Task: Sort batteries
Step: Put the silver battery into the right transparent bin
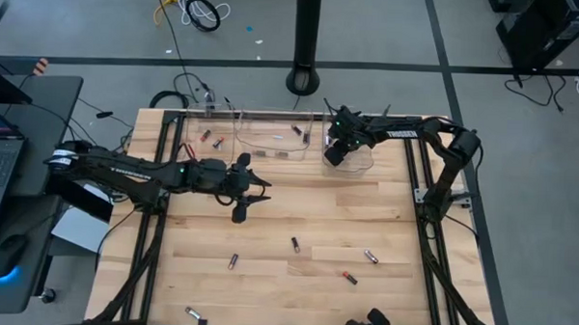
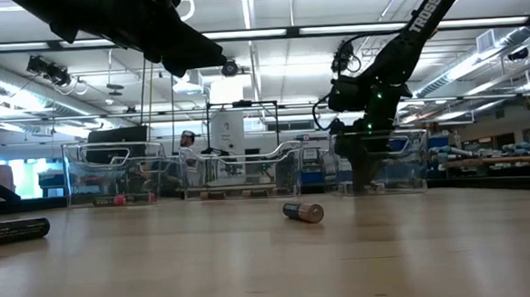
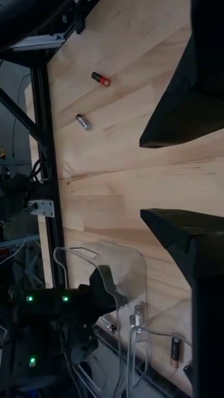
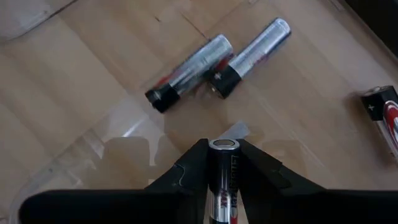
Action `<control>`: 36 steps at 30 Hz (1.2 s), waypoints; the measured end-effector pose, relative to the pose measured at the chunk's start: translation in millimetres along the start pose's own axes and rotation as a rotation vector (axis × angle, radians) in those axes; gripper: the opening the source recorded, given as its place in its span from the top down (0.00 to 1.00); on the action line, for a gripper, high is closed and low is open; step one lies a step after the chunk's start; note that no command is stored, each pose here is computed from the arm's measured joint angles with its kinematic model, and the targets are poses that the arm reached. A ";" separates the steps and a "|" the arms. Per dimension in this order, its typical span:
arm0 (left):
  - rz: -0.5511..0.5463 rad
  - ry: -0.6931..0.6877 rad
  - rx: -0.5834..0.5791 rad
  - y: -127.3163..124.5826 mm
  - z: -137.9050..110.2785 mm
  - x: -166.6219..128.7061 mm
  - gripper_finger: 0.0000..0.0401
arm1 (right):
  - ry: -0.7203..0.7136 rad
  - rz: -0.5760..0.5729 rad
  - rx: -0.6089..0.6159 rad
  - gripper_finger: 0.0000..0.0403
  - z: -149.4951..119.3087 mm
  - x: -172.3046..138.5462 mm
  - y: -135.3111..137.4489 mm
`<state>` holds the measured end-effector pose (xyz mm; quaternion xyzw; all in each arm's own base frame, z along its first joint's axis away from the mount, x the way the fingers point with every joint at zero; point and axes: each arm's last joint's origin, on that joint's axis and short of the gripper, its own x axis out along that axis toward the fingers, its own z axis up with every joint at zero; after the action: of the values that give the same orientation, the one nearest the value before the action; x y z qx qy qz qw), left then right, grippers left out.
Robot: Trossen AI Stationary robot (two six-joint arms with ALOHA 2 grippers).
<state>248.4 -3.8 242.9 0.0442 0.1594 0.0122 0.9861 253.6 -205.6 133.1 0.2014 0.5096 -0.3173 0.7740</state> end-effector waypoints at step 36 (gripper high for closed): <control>-0.484 0.595 -0.152 -136.8 -24.5 -73.7 0.96 | -0.420 0.054 -0.272 0.90 -32.8 -150.7 114.4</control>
<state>172.1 -140.8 230.4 -0.0735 0.4427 -0.1965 0.8718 269.5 -59.6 256.8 0.0387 0.3699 -0.2600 0.8911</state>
